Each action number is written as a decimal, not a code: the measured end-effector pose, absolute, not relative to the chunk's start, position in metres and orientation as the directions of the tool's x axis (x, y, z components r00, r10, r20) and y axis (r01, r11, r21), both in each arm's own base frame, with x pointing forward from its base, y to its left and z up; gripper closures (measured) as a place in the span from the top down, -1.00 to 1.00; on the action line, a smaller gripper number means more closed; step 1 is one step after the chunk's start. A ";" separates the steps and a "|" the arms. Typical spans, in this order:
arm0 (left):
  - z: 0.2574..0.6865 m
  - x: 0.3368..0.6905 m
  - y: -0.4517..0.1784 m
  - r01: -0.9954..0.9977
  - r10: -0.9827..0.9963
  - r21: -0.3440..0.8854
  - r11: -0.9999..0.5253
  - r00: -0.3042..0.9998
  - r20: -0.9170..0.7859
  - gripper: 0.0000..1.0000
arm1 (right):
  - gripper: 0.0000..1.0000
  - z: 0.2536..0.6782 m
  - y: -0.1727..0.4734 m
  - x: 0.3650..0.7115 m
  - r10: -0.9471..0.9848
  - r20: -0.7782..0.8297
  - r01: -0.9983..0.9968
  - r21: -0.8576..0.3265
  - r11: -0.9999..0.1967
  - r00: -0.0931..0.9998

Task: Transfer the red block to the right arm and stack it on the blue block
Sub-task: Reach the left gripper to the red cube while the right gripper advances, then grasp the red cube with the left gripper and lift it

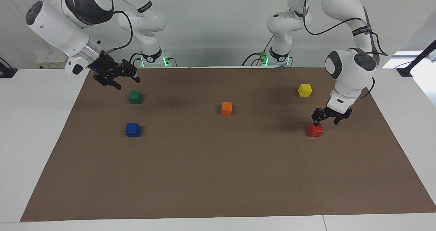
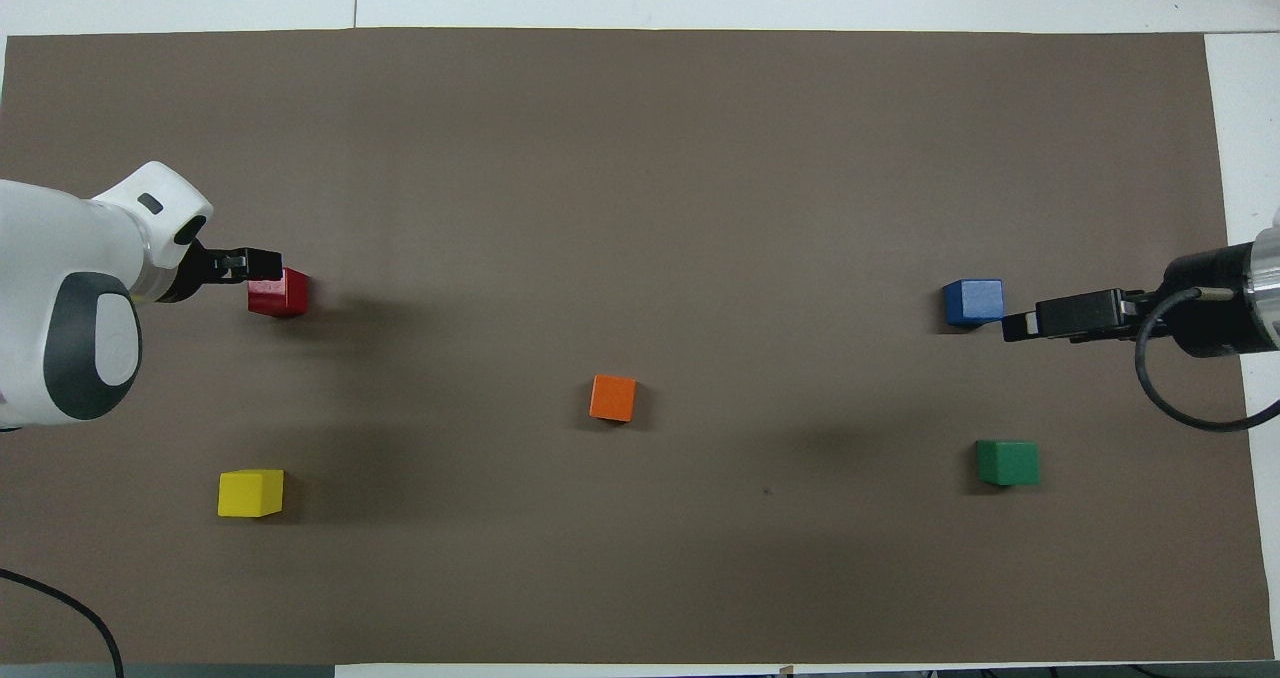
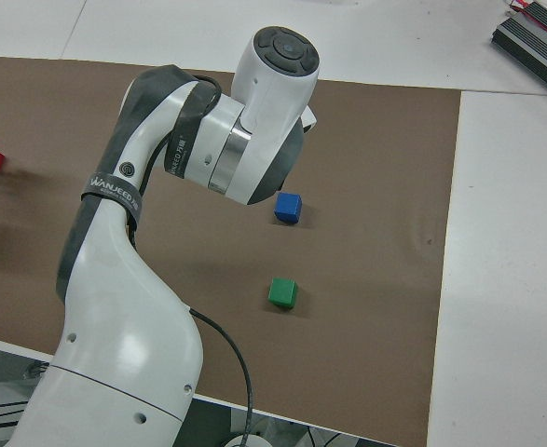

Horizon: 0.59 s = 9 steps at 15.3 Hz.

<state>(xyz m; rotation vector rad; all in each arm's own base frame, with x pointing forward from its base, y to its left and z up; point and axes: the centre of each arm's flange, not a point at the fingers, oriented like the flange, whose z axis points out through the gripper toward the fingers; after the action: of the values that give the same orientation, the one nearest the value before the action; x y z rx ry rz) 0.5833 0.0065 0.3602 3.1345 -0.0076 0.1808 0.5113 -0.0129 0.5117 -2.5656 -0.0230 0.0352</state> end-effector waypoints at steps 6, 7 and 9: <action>0.340 0.579 0.005 0.002 0.003 0.007 -1.000 0.996 0.091 1.00 | 1.00 0.444 -0.010 0.517 -0.034 0.059 0.035 -0.872 -0.488 0.998; 0.336 0.577 0.005 0.002 0.002 0.007 -1.000 0.996 0.090 1.00 | 1.00 0.438 -0.003 0.515 -0.044 0.053 0.030 -0.908 -0.419 0.998; 0.326 0.571 0.003 0.000 0.001 0.009 -1.000 0.995 0.099 1.00 | 1.00 0.429 0.010 0.510 -0.045 0.026 0.012 -0.957 -0.290 0.999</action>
<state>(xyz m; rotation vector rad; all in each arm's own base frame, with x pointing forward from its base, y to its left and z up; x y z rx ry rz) 0.5714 0.0035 0.3258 3.1292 0.0010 0.1554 0.5101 0.0098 0.4292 -1.8646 0.0237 -0.0554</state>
